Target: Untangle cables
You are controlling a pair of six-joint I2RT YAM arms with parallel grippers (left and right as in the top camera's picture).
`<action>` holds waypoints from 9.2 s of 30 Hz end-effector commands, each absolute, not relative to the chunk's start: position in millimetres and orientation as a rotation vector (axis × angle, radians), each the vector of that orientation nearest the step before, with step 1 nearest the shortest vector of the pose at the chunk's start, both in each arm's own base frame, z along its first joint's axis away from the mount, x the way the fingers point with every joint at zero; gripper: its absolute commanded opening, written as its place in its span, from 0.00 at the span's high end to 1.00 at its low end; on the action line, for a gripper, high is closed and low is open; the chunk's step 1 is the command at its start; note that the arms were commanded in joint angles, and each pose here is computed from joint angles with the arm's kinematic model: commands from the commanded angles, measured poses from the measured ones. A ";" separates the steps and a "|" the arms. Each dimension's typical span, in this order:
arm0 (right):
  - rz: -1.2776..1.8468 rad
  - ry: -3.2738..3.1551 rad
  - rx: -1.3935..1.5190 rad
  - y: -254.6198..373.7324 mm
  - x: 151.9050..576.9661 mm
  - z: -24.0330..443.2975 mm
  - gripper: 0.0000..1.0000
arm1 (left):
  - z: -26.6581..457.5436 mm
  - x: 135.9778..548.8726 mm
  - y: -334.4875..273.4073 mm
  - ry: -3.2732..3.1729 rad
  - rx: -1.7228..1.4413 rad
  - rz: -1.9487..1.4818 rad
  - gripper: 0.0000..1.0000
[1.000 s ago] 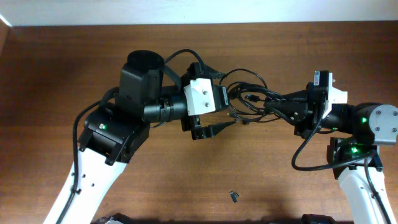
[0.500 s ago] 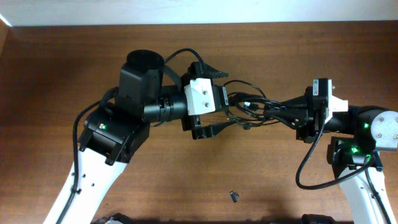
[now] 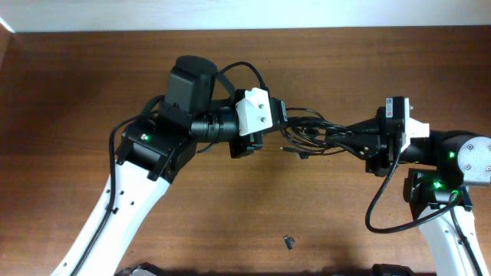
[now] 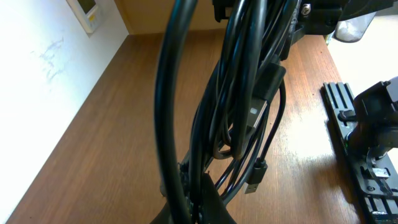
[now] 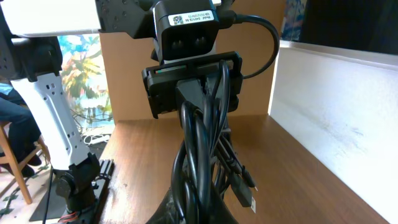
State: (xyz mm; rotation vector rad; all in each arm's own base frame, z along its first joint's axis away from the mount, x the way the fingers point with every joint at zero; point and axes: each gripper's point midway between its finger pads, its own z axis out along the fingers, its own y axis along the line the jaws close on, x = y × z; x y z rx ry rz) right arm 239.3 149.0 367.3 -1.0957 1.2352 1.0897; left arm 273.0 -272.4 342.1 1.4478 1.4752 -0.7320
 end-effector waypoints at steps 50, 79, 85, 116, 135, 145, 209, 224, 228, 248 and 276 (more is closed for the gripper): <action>1.199 1.410 -0.950 127.1 256.9 354.0 0.01 | 400.6 271.0 -227.7 1.586 1.106 -0.883 1.00; 1.172 1.455 -0.789 117.8 295.7 342.9 0.28 | 425.0 286.6 -227.9 1.765 0.714 -1.131 1.00; 1.171 1.455 -0.786 117.9 296.1 343.0 0.30 | 425.7 287.0 -228.0 1.775 0.693 -1.148 1.00; 1.165 1.456 -0.775 117.2 297.9 343.5 0.50 | 446.9 268.2 -259.3 1.696 0.729 -1.243 1.00; 1.172 1.463 -0.768 117.2 298.2 342.5 0.94 | 450.4 266.0 -267.4 1.676 0.732 -1.228 1.00; 1.206 1.476 -0.790 118.9 293.0 338.9 0.96 | 435.4 317.9 -236.1 1.777 0.441 -0.929 1.00; 1.219 1.325 -1.070 150.7 256.4 349.6 0.96 | 274.7 320.8 -267.5 1.697 1.479 -0.561 0.21; 1.220 1.326 -1.069 150.6 256.5 349.5 0.96 | 252.2 403.4 -151.7 2.287 0.556 -0.161 1.00; 1.220 1.326 -1.069 150.6 256.5 349.5 0.96 | 249.5 408.8 -127.9 2.344 0.357 -0.183 1.00; 1.262 1.422 -0.787 144.6 285.3 361.6 0.96 | 355.1 299.4 -231.3 1.787 1.035 -1.019 0.01; 1.346 1.323 -0.816 176.1 265.8 386.6 0.96 | 390.2 280.2 -262.2 1.525 1.176 -1.048 0.01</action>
